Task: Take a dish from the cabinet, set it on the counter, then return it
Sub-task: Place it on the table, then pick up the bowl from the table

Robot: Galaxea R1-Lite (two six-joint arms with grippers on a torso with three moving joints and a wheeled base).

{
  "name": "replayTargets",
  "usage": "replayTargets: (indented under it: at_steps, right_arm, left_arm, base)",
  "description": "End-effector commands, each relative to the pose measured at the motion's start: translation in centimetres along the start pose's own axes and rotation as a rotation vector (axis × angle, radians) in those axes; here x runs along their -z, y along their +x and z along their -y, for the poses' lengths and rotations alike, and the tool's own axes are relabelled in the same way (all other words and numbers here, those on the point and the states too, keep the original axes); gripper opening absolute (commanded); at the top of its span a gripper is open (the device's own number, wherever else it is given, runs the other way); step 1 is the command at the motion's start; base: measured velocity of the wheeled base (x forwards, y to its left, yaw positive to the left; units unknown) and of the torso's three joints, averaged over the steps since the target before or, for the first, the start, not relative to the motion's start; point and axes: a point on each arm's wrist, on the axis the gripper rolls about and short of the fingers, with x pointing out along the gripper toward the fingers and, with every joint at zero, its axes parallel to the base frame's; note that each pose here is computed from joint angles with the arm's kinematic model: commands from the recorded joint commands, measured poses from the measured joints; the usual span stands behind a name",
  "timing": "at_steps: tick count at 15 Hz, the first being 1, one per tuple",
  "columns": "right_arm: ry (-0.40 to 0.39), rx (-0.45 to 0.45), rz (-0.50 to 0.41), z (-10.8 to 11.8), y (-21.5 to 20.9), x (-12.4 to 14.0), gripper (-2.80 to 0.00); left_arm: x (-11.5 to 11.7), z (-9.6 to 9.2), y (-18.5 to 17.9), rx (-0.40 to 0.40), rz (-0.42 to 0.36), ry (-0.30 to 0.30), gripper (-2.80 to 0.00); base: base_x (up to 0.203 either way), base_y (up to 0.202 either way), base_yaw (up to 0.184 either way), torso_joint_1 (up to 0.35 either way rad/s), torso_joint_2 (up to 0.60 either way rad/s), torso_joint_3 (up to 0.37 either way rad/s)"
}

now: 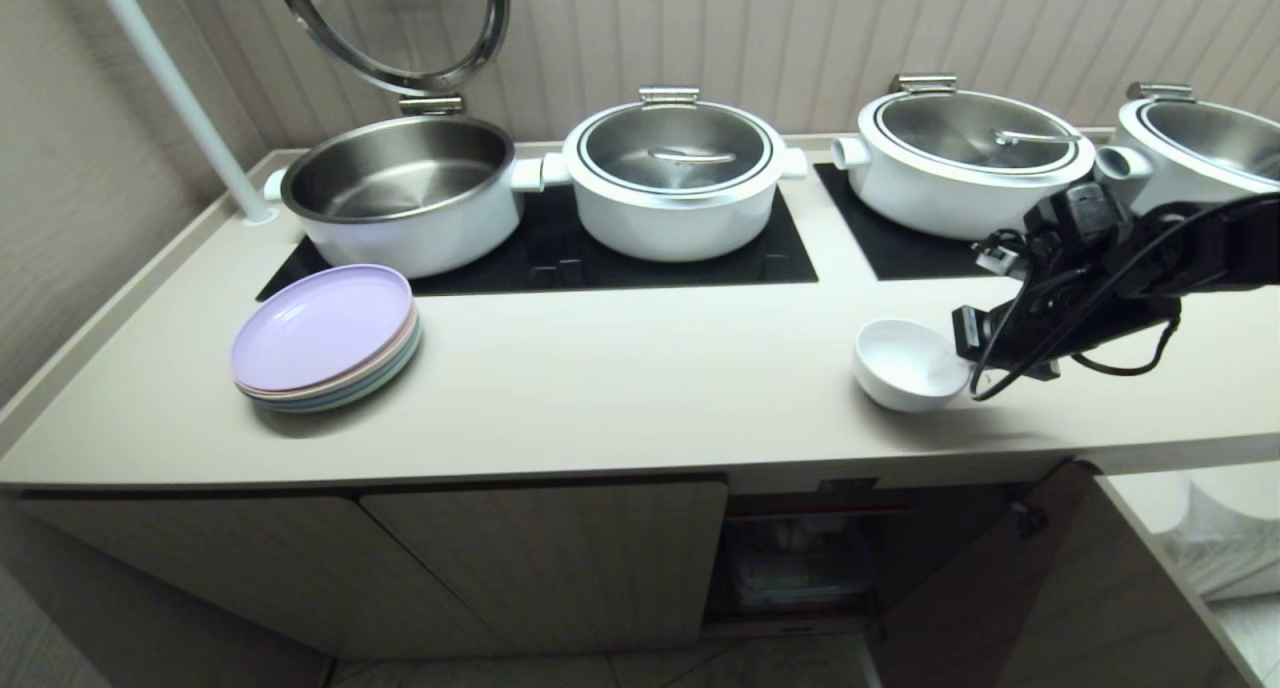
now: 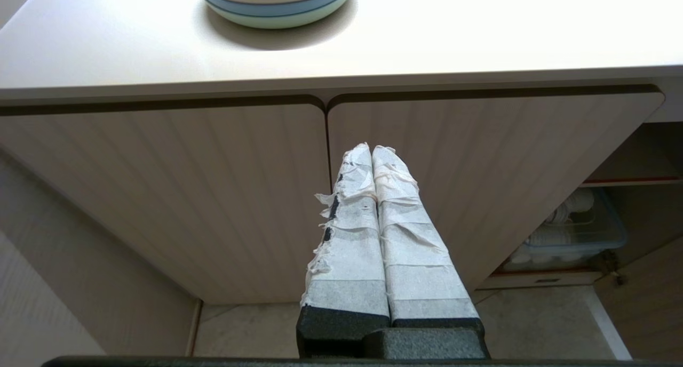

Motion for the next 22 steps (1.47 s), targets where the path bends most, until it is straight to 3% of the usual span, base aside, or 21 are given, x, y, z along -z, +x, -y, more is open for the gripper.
replayTargets:
  at_steps: [1, 2, 15, 22]
  right_arm:
    - [-0.001, -0.003, 0.002, -0.1, -0.2, 0.0, -2.8]
    - [-0.001, -0.005, 0.003, -0.2, -0.2, 0.0, 0.0]
    - [-0.026, -0.013, 0.05, -0.7, -1.1, -0.4, 0.0]
    - [-0.16, -0.014, 0.115, -1.0, -2.8, 0.4, 0.0]
  left_arm:
    - [0.0, 0.0, 0.0, 0.0, 0.001, 0.0, -2.8]
    - [0.0, 0.0, 0.0, 0.0, 0.001, 0.0, -2.8]
    - [0.0, 0.0, 0.0, 0.0, 0.001, 0.0, -2.8]
    - [0.0, 0.0, 0.0, 0.0, 0.001, 0.0, -2.8]
  base:
    - [0.0, 0.0, 0.0, 0.0, 0.0, 0.0]
    - [0.0, 0.0, 0.0, 0.0, 0.0, 0.0]
    - [0.0, 0.0, 0.0, 0.0, 0.0, 0.0]
    - [0.0, 0.0, 0.0, 0.0, 0.0, 0.0]
